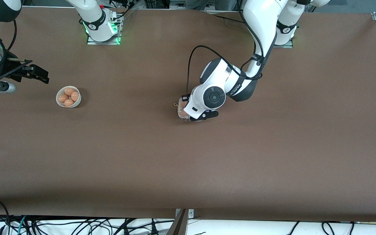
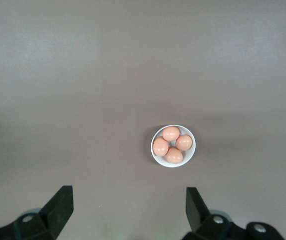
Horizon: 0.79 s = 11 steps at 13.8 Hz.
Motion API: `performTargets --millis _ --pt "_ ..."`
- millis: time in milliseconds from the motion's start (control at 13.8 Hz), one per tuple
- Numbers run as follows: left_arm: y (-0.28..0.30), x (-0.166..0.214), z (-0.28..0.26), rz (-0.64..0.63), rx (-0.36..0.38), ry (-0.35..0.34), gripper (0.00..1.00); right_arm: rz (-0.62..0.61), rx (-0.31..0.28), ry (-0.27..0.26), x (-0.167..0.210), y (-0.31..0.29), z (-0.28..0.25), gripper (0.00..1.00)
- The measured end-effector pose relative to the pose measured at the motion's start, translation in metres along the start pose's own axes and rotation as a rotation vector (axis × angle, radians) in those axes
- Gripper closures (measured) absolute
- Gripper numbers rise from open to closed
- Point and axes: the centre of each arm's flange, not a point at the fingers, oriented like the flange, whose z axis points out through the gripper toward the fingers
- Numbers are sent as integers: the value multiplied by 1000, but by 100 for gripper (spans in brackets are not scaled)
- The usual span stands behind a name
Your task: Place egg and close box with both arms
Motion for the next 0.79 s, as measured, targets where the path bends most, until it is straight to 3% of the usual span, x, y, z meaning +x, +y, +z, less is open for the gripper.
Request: performTargets --millis 361,650,794 --pt "-57 35 -110 89 184 128 44 0 0 0 0 0 0 0" --pt "-145 82 -197 155 166 200 7 1 0 0 0 0 0 0" --pt "-189 99 -231 142 181 249 4 1 0 0 0 0 0 0"
